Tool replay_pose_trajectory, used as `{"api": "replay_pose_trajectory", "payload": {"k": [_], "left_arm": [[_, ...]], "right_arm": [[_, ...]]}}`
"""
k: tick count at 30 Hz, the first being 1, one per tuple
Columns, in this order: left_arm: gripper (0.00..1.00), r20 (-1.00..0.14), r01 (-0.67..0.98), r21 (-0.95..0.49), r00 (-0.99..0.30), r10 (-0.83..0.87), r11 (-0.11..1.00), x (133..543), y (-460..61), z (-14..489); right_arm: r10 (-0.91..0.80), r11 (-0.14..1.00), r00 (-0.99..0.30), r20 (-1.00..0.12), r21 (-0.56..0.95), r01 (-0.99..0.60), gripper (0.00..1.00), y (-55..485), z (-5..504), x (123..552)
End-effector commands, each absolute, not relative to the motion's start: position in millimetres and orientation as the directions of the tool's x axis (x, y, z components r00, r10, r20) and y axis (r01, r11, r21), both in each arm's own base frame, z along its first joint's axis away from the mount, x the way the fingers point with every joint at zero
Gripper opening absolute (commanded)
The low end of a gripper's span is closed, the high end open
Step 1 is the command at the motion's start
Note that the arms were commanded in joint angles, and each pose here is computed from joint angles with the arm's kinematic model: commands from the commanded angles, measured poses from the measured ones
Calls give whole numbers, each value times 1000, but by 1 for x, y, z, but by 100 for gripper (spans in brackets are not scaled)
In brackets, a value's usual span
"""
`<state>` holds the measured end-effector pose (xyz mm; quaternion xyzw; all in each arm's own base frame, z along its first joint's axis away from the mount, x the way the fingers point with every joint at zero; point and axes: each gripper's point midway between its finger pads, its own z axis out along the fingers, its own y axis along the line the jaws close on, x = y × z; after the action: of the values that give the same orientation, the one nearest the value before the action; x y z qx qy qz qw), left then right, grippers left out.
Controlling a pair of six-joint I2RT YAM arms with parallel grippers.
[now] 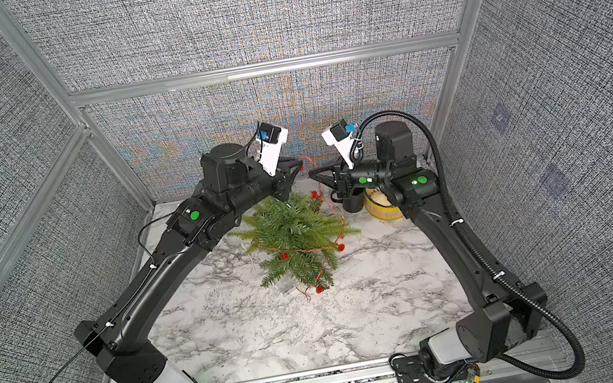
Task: Remove string lights from the small christmas tree
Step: Remove the light string from the Christmas tree.
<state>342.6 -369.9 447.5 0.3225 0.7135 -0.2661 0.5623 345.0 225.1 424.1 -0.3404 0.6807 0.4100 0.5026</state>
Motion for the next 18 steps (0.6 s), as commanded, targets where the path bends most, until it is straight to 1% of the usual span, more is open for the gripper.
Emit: {"api": "replay_pose_trajectory", "payload": {"k": [1, 3, 5, 12, 18], "left_arm": [[36, -976, 762, -15, -153, 158, 647, 338, -367, 452], [41, -975, 762, -15, -156, 160, 648, 337, -365, 450], [49, -974, 761, -16, -158, 161, 649, 334, -362, 451], [62, -973, 751, -17, -165, 162, 661, 320, -344, 452], [67, -967, 730, -37, -199, 161, 682, 307, -325, 445]], "right_arm": [[-46, 447, -254, -966, 207, -870, 0, 223, 427, 345], [-45, 455, -252, -967, 205, -867, 0, 223, 428, 346], [-44, 473, -250, -967, 200, -858, 0, 221, 428, 347], [-37, 551, -235, -971, 177, -816, 0, 211, 430, 354], [-36, 608, -220, -975, 153, -779, 0, 202, 432, 357]]}}
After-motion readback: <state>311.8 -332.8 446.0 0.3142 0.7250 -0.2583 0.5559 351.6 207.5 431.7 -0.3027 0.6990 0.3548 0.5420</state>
